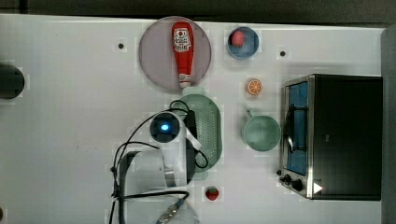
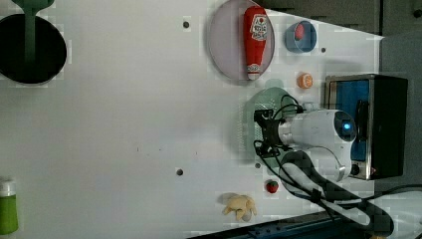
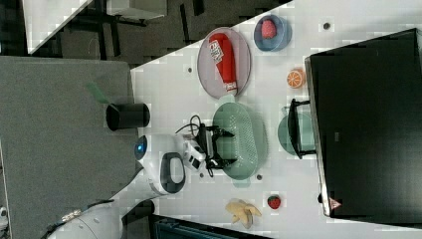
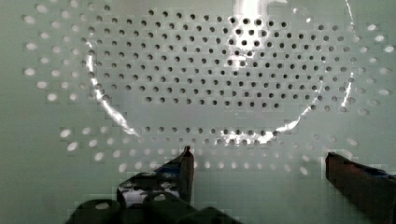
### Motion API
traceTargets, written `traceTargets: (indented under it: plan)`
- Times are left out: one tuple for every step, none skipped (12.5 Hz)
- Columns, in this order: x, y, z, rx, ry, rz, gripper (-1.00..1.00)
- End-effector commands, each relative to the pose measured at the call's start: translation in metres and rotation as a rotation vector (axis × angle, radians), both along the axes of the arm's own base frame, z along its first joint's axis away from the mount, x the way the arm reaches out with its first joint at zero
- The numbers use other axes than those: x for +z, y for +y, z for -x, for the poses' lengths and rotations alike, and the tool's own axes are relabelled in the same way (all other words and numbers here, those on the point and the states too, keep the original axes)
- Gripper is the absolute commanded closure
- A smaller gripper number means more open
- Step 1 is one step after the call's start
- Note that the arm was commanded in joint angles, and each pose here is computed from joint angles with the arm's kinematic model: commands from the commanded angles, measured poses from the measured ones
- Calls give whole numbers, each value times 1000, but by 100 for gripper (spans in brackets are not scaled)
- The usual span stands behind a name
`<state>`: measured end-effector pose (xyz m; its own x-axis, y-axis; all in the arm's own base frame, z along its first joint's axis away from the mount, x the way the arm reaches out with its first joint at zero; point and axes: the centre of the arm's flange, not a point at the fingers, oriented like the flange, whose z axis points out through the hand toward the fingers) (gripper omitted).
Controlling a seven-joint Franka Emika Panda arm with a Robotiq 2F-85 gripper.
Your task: Drag strainer right to left.
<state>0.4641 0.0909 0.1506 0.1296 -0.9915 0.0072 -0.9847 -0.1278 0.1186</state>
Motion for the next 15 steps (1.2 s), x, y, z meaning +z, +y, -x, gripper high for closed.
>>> traceTargets:
  plan:
    - [13,48,-5,-47,-38,2,-100]
    - [11,61,-4,-39,-40,2,-100]
    - [9,74,-4,-36,-43,3,-100]
    - [7,88,-5,-29,-46,3,-100]
    - [6,101,-6,-25,-50,2,-100]
    - [3,115,-7,-24,-54,2,-100]
    - [2,129,-7,-18,-58,0,-100]
    - [0,143,-7,-7,-61,-1,-100]
    - [-2,155,-7,9,-64,-3,-100]
    - [-4,166,-8,23,-67,-6,-100]
    - [-6,177,-10,19,-71,-11,-100]
    - [-4,187,-12,7,-80,-19,-100]
    - [-2,196,-13,-5,-78,-27,-100]
    - [0,204,-12,-23,-62,-29,-100]
    - [3,212,-11,-28,-45,-35,-100]
